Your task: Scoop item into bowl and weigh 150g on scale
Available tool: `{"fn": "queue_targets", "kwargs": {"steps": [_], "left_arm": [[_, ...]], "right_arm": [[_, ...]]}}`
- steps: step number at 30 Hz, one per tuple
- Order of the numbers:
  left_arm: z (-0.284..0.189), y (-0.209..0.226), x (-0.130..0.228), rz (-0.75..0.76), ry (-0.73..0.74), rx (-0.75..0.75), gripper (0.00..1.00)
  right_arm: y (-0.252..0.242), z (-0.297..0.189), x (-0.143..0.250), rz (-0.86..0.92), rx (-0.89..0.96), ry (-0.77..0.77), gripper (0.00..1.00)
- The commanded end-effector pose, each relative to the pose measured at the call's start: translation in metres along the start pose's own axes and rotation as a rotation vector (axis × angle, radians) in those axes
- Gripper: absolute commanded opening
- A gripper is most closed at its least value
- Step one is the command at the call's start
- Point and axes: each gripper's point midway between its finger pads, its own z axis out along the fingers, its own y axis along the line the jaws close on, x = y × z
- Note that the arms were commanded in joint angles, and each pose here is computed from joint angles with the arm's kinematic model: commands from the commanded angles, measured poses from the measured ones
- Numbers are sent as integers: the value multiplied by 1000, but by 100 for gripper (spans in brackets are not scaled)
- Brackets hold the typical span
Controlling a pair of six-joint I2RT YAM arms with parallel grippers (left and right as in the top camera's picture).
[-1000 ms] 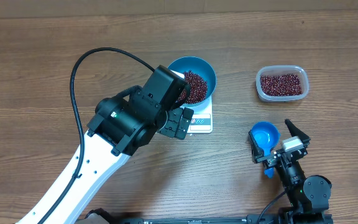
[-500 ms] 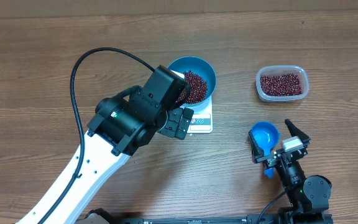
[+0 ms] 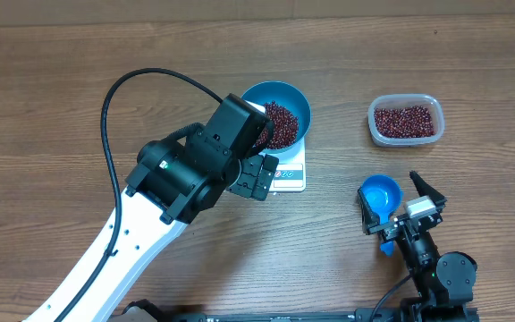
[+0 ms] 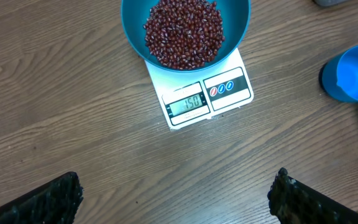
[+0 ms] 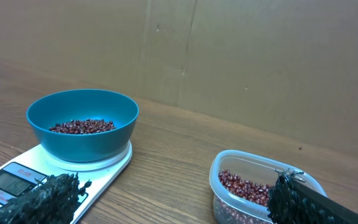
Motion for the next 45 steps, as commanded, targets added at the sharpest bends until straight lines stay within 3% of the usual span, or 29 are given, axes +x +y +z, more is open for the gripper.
{"fn": "queue_targets", "kwargs": {"steps": [1,13,20,27,37,45], "left_arm": [[-3,2,-4,15,-13,-5,100],[-29,9,-1,3,-76,6,100],[-91,53,-1,-129,-280,-34,100],[-126,108,33,-324,-484,-113,100],[-83,144,98,-535,-714,-192,100],[-40,165,111,-562,-953,-250,100]], "right_arm": [[-3,0,3,0,17,1,100],[-3,0,3,0,17,1,100],[-3,0,3,-1,17,1,100],[-3,0,3,0,17,1,100],[-3,0,3,0,17,1,100],[-3,0,3,0,17,1,100]]}}
